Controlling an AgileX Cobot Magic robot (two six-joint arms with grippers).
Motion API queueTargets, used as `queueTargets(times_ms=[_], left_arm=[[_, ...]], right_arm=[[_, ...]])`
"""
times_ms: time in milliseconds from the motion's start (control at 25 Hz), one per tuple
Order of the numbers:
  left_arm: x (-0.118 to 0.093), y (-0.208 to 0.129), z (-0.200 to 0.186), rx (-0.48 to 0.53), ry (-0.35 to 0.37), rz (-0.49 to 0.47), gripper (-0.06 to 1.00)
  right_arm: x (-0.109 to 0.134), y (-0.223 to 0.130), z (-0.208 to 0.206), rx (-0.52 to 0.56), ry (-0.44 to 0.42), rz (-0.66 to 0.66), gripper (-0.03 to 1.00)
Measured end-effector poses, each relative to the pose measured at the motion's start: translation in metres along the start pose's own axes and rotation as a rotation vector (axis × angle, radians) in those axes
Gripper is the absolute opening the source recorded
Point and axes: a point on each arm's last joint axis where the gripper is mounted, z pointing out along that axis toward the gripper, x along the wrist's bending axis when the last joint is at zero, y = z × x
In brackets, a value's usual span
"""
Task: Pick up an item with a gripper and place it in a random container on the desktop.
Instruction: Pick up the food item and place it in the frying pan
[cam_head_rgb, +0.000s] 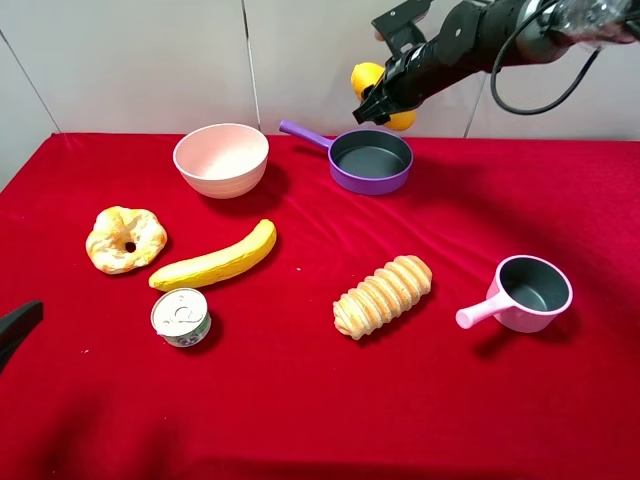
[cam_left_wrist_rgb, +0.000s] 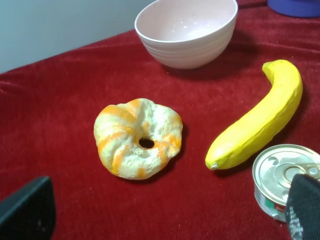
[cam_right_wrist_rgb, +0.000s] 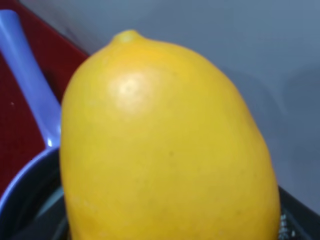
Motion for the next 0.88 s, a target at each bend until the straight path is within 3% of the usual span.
queueTargets(times_ms=[880], left_arm=[[0.000,0.000,0.000,0.000,0.000,0.000,0.91]], right_arm=[[0.021,-0.035,0.041,0.067,0.042,0.056,0.45]])
